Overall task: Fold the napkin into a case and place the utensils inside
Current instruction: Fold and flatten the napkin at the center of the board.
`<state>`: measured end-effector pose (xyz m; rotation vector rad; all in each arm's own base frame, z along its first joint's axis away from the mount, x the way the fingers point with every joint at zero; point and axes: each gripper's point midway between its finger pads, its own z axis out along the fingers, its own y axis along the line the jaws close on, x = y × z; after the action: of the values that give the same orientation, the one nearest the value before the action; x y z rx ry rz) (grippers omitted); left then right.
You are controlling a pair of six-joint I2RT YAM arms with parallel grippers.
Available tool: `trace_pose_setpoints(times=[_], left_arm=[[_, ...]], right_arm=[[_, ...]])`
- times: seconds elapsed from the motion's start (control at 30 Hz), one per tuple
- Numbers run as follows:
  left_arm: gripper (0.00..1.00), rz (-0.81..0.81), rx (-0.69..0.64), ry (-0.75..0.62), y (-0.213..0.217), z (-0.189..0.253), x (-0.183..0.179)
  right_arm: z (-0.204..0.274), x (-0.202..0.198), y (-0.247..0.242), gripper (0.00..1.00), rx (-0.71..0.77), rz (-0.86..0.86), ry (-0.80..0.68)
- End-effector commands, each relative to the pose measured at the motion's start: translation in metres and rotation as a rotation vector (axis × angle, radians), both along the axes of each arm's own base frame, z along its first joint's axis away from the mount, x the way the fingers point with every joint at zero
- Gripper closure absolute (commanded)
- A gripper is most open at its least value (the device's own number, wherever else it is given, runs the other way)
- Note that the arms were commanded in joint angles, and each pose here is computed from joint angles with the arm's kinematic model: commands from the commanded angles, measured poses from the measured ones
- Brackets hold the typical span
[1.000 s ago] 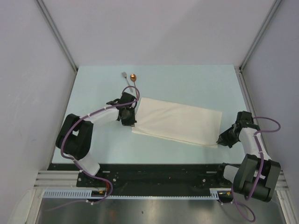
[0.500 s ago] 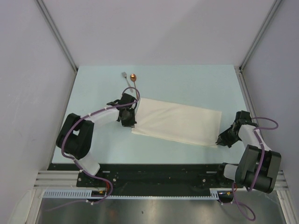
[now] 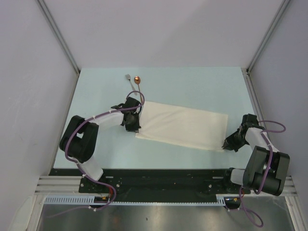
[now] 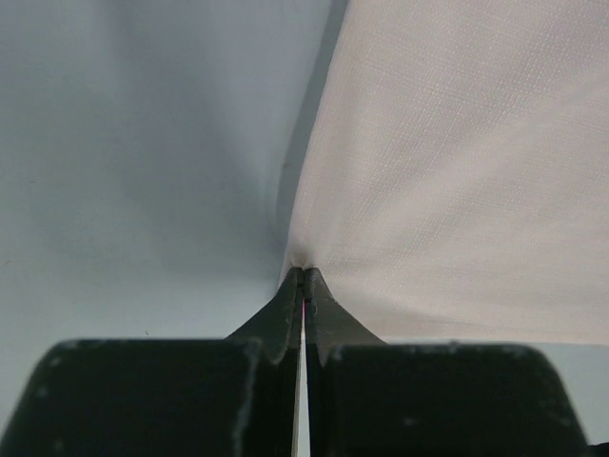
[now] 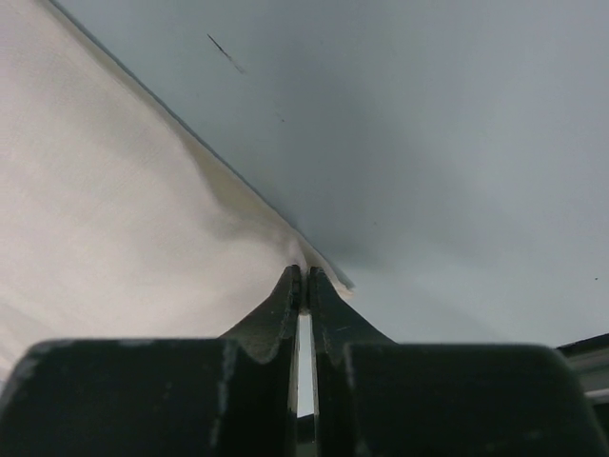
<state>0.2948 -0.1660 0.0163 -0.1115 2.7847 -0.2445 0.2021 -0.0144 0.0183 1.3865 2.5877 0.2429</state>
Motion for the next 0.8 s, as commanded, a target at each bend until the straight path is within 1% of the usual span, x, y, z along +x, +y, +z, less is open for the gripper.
trace_pose_setpoints(times=[0.0, 0.1, 0.13, 0.2, 0.23, 0.3, 0.33, 0.4, 0.43, 0.47, 0.5, 0.53, 0.57, 0.6, 0.7, 0.73, 0.77], left_arm=[[1.0, 0.013, 0.027, -0.006, 0.004, -0.005, 0.005], [1.0, 0.017, 0.036, -0.012, 0.007, -0.003, 0.003], [1.0, 0.02, 0.052, -0.016, 0.011, -0.001, 0.003], [0.94, 0.014, 0.065, -0.027, 0.015, 0.006, 0.002], [0.86, 0.009, 0.059, -0.051, 0.016, 0.018, 0.001], [0.75, -0.008, 0.042, -0.08, 0.016, 0.032, -0.001], [0.64, -0.018, 0.019, -0.118, 0.013, 0.046, -0.001], [0.58, -0.039, -0.025, -0.158, 0.006, 0.063, 0.0], [0.56, -0.046, -0.062, -0.185, -0.001, 0.072, 0.004], [0.55, -0.058, -0.097, -0.208, -0.007, 0.079, 0.007], [0.55, -0.084, -0.168, -0.193, -0.021, 0.081, 0.004], [0.59, -0.093, -0.212, -0.2, -0.03, 0.082, 0.008], [0.65, -0.115, -0.251, -0.156, -0.041, 0.076, 0.007], [0.76, -0.115, -0.267, -0.126, -0.046, 0.069, 0.007], [0.84, -0.103, -0.288, -0.066, -0.054, 0.047, 0.003], [0.85, -0.094, -0.281, -0.068, -0.053, 0.041, 0.004], [0.86, -0.085, -0.259, -0.038, -0.049, 0.028, 0.0]], right_arm=[[0.005, 0.013, -0.008, 0.92, -0.039, 0.012, -0.051], [0.007, 0.014, -0.008, 0.89, -0.038, 0.02, -0.056], [0.01, 0.014, -0.007, 0.8, -0.037, 0.026, -0.058], [0.017, 0.016, -0.007, 0.71, -0.04, 0.033, -0.077], [0.022, 0.016, -0.007, 0.66, -0.035, 0.029, -0.076], [0.036, 0.018, -0.008, 0.62, -0.047, 0.035, -0.118], [0.043, 0.017, -0.01, 0.57, -0.061, 0.031, -0.125], [0.057, 0.021, -0.011, 0.54, -0.083, 0.035, -0.183], [0.06, 0.022, -0.012, 0.49, -0.094, 0.034, -0.196], [0.065, 0.026, -0.013, 0.47, -0.106, 0.036, -0.213], [0.066, 0.026, -0.012, 0.46, -0.109, 0.048, -0.221], [0.067, 0.031, -0.008, 0.45, -0.09, 0.065, -0.244], [0.066, 0.032, -0.004, 0.44, -0.079, 0.084, -0.246], [0.062, 0.031, 0.0, 0.44, -0.058, 0.088, -0.225], [0.055, 0.026, 0.014, 0.5, -0.017, 0.109, -0.2], [0.053, 0.027, 0.016, 0.55, -0.017, 0.115, -0.209], [0.049, 0.025, 0.018, 0.6, -0.01, 0.116, -0.202]])
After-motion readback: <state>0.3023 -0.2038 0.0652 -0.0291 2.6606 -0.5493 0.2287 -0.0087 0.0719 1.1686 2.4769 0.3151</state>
